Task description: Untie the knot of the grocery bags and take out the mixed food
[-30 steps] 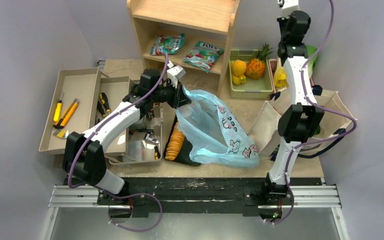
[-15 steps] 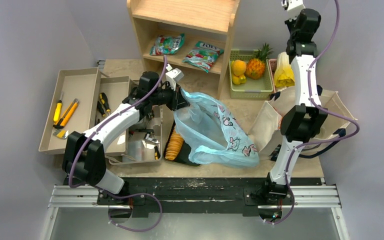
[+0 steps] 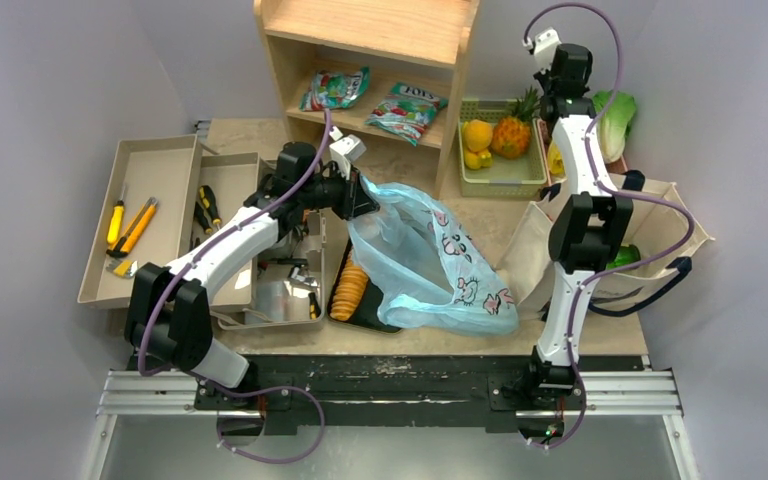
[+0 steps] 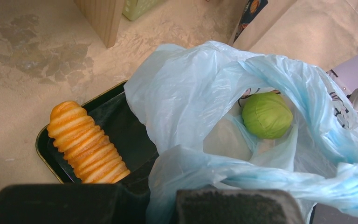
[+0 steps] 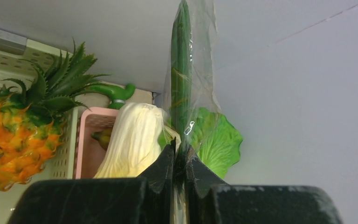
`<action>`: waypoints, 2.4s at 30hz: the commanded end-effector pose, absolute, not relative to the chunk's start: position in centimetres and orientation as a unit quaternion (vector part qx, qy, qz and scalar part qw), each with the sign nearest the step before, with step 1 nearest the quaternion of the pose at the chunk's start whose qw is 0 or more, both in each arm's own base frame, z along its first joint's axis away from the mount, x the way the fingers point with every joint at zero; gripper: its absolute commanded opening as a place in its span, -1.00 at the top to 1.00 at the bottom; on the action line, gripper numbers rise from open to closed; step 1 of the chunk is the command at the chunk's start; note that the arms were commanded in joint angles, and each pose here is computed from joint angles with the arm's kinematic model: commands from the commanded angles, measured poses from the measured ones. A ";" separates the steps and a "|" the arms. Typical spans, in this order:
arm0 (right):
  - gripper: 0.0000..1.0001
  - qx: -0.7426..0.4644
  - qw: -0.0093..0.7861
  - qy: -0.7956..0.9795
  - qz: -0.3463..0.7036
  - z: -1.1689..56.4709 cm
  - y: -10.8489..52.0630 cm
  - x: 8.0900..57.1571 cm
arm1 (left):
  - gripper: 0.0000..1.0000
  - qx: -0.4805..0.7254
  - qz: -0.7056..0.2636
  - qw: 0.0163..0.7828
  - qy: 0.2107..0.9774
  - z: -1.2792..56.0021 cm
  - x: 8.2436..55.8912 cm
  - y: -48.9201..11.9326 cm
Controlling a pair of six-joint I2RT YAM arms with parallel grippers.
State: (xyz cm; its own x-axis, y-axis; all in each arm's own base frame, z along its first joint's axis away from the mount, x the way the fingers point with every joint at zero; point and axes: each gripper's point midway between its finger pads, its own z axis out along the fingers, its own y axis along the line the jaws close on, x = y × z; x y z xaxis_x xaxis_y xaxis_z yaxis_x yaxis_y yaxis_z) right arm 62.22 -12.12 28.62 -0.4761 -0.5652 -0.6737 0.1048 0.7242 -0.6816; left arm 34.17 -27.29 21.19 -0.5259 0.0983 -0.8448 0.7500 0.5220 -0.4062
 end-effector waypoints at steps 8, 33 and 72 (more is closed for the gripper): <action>1.00 -0.119 0.491 0.784 -0.361 28.2 -15.1 62.9 | 1.00 0.280 -0.417 0.435 0.748 23.9 34.5 -27.4; -0.72 -0.107 0.574 0.776 -0.239 31.4 -11.8 63.5 | 1.00 0.279 -0.416 0.434 0.749 23.7 34.7 -27.4; 0.82 -0.602 0.323 0.715 0.151 23.2 23.4 24.4 | 1.00 0.255 -0.445 0.412 0.753 29.3 33.4 -29.1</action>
State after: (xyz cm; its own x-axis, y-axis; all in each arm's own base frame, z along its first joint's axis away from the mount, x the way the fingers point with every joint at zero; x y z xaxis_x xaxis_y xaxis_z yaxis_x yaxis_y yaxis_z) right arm 20.37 25.91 24.62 -0.0716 -0.6698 -0.7391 -0.9940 0.1091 -0.0026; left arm 33.86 -29.26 26.17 -0.5812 0.0318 -0.8132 0.7176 0.4913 -0.4936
